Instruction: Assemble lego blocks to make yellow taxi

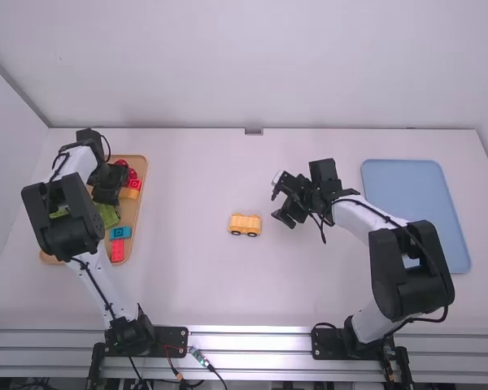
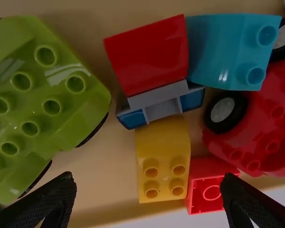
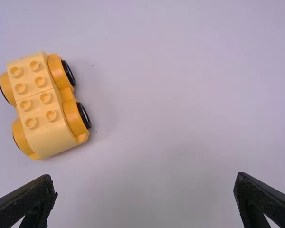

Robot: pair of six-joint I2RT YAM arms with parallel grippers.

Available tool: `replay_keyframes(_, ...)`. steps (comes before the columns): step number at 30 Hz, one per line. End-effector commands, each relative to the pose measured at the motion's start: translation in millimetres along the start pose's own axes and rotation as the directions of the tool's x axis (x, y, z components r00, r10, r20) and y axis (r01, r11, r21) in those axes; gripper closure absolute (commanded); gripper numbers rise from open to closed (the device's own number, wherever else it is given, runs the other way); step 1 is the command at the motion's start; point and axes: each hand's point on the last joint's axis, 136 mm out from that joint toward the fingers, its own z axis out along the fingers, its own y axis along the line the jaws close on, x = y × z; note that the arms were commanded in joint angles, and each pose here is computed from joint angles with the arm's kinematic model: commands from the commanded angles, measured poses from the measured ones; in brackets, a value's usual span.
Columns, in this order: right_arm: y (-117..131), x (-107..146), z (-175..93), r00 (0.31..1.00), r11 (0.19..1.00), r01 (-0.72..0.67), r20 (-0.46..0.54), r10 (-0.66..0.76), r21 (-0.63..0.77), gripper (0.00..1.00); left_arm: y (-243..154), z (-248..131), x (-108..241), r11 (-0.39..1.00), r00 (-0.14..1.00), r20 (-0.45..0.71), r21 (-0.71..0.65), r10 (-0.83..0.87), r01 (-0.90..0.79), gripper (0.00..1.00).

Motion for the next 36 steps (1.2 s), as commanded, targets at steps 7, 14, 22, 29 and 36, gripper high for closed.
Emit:
replay_keyframes(7,0.9,-3.2,-3.4,1.000,1.000,0.005,0.012,-0.005,0.001,0.01,12.6,20.6,2.1,0.998,1.000,-0.012,-0.064,0.018,-0.019,0.24)
replay_keyframes(14,4.2,-5.1,-1.7,1.000,1.000,0.014,0.010,-0.013,-0.005,0.01,9.3,42.9,3.2,0.998,0.999,-0.035,-0.053,0.014,-0.015,0.28)
replay_keyframes(22,5.0,-5.7,-1.4,1.000,1.000,0.018,0.011,-0.018,-0.006,0.01,12.8,39.2,-0.1,0.995,0.999,-0.023,-0.096,0.028,-0.030,0.40)
replay_keyframes(29,6.8,-6.7,-0.6,1.000,1.000,0.022,0.011,-0.022,-0.010,0.01,4.6,16.0,-8.0,0.994,1.000,-0.010,-0.109,0.030,-0.031,0.38)
replay_keyframes(36,7.0,-6.9,-0.5,1.000,1.000,0.024,0.011,-0.024,-0.010,0.01,3.5,22.4,-1.2,0.993,0.998,-0.018,-0.103,0.055,-0.057,0.34)
